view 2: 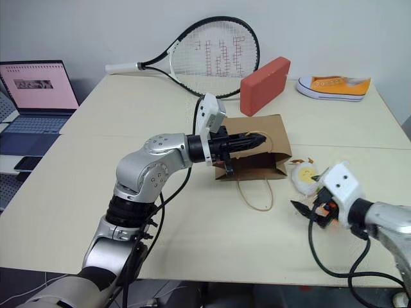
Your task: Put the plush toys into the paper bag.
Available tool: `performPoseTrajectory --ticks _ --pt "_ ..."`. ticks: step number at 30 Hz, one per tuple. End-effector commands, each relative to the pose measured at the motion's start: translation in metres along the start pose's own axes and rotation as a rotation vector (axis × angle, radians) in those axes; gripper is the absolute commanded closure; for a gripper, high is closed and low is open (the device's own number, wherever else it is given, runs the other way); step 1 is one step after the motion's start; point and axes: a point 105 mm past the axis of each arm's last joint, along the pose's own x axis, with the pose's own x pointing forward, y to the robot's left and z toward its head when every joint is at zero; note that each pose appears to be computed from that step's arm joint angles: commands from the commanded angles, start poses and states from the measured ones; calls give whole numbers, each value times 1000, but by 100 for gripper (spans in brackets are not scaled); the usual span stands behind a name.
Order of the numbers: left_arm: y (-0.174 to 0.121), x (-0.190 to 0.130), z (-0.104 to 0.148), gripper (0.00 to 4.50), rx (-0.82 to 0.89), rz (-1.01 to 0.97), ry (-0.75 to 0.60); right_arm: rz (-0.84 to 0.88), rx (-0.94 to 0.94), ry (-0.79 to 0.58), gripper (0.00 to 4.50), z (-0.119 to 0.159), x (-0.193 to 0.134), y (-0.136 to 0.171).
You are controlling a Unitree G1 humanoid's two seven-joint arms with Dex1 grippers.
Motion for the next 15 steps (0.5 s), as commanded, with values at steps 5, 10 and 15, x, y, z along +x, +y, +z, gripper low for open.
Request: performPoseTrajectory --ticks 5,10,15 --pt "-2 0 14 450 31 -1 -47 -136 -147 32 41 -12 26 -15" --pt "-2 -1 14 450 35 1 -45 -182 -249 80 207 -22 33 -26" --pt "-2 -2 14 450 35 2 -44 -213 -329 92 393 -24 36 -31"
